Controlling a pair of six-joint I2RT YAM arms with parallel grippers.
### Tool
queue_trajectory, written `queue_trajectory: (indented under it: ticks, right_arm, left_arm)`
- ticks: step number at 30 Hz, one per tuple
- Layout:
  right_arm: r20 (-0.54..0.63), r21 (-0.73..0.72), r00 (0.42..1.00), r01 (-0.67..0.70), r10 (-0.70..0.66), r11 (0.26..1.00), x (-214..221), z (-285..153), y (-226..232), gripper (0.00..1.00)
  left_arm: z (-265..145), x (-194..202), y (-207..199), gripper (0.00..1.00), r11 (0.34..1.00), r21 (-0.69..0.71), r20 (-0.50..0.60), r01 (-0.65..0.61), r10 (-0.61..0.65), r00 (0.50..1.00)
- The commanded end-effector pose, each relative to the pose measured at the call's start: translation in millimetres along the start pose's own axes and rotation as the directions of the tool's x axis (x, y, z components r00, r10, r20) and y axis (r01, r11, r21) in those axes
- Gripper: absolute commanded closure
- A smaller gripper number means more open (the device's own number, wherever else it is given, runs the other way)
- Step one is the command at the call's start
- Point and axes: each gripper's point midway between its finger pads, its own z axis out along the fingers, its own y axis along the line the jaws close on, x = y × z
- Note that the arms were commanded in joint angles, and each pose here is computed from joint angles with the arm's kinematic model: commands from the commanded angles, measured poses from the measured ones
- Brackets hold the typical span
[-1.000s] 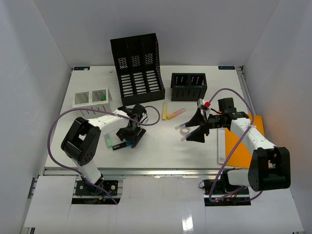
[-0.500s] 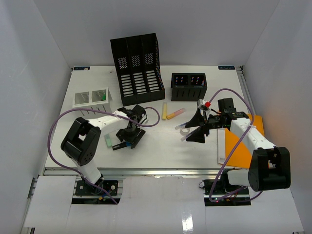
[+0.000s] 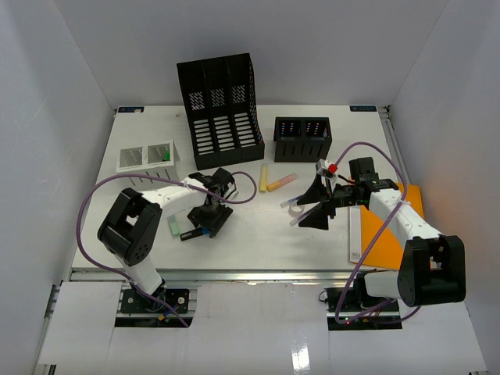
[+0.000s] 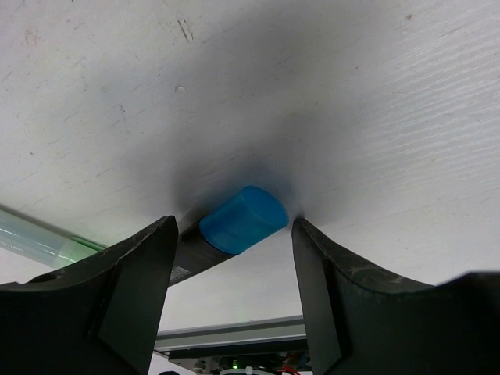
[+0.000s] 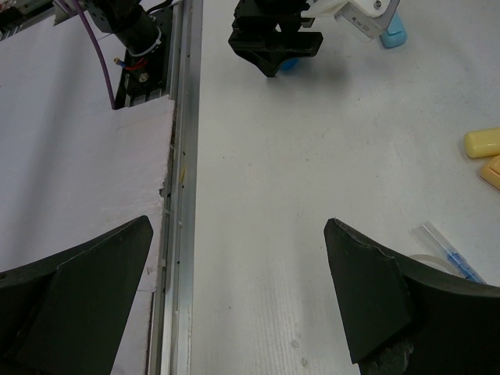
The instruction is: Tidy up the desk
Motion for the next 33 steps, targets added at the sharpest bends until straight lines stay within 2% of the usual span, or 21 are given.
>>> queue_trajectory:
  ticks: [1, 11, 24, 33]
  right_arm:
    - [0.028, -0.015, 0.999, 0.04, -0.04, 0.999, -12.8, -1.9, 4.9, 0.02]
    - [0.027, -0.014, 0.999, 0.037, -0.037, 0.999, -12.4, -2.3, 5.0, 0.02]
    - [0.03, -0.014, 0.999, 0.042, -0.042, 0.999, -13.9, -2.7, 5.1, 0.02]
    - [0.029, -0.013, 0.999, 0.044, -0.043, 0.999, -13.9, -2.8, 5.0, 0.02]
  left_arm:
    - [-1.7, -9.5, 4.4, 0.3, 1.0, -0.02, 0.05, 0.02, -0.019, 0.999]
    - [-10.2, -23.2, 6.5, 0.39, 0.998, -0.029, 0.113, 0.064, -0.06, 0.992]
    - [-28.0, -55.1, 9.9, 0.67, 0.99, -0.028, 0.225, 0.14, -0.13, 0.966]
    - [-59.5, -76.9, 16.8, 0.77, 0.982, -0.02, 0.357, 0.19, -0.17, 0.919]
